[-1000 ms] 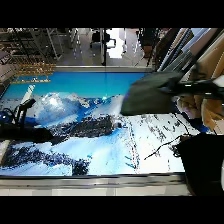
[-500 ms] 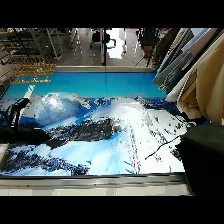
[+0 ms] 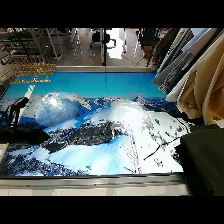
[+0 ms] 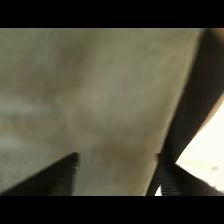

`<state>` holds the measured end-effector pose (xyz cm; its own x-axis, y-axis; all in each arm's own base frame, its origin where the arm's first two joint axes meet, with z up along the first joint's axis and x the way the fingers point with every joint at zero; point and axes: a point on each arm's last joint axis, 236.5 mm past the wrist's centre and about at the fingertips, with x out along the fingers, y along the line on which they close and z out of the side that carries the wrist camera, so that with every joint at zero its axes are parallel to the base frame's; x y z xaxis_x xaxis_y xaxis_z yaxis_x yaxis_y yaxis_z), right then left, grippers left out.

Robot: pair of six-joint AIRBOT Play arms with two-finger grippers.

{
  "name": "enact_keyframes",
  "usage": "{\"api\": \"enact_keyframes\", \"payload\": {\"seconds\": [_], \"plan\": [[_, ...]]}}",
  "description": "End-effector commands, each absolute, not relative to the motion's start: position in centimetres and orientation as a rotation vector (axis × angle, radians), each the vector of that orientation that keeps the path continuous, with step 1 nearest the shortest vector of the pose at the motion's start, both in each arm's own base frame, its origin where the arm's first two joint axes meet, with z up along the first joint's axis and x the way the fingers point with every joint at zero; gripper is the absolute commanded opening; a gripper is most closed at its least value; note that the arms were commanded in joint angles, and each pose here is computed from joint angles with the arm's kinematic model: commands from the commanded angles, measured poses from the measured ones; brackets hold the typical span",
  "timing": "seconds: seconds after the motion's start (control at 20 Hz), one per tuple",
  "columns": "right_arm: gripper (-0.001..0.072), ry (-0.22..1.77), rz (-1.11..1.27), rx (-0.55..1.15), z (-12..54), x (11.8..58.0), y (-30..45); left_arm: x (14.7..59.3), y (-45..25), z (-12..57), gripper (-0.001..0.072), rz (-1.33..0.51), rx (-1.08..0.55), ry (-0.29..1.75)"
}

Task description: Fold the clothes and pants, and hang the long-sleeved shirts on hangers.

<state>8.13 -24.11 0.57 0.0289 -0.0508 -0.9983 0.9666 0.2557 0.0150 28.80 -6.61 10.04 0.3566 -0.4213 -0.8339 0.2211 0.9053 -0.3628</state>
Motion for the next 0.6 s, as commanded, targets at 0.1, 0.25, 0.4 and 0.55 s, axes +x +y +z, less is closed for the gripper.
{"api": "enact_keyframes", "payload": {"seconds": [0.1, 0.25, 0.4, 0.55], "plan": [[0.0482, 0.646, -0.792, 0.922, 13.7, 20.7, -29.7, 28.6, -6.6, 10.0, 0.0021, -0.421, -0.199, 1.143], [0.0386, 0.535, -0.264, 0.736, 20.0, 31.0, -21.4, 28.5, -5.3, 9.4, 0.0021, -0.377, -0.155, 1.159], [0.0380, 0.796, 0.061, 0.559, 15.7, 34.8, -9.2, 28.4, 0.5, 7.8, 0.0020, -0.151, -0.012, 1.213], [0.0164, 0.981, 0.220, 0.306, 10.4, 35.2, -0.9, 27.6, 6.7, 7.6, 0.0021, 0.135, 0.072, 1.251]]}}
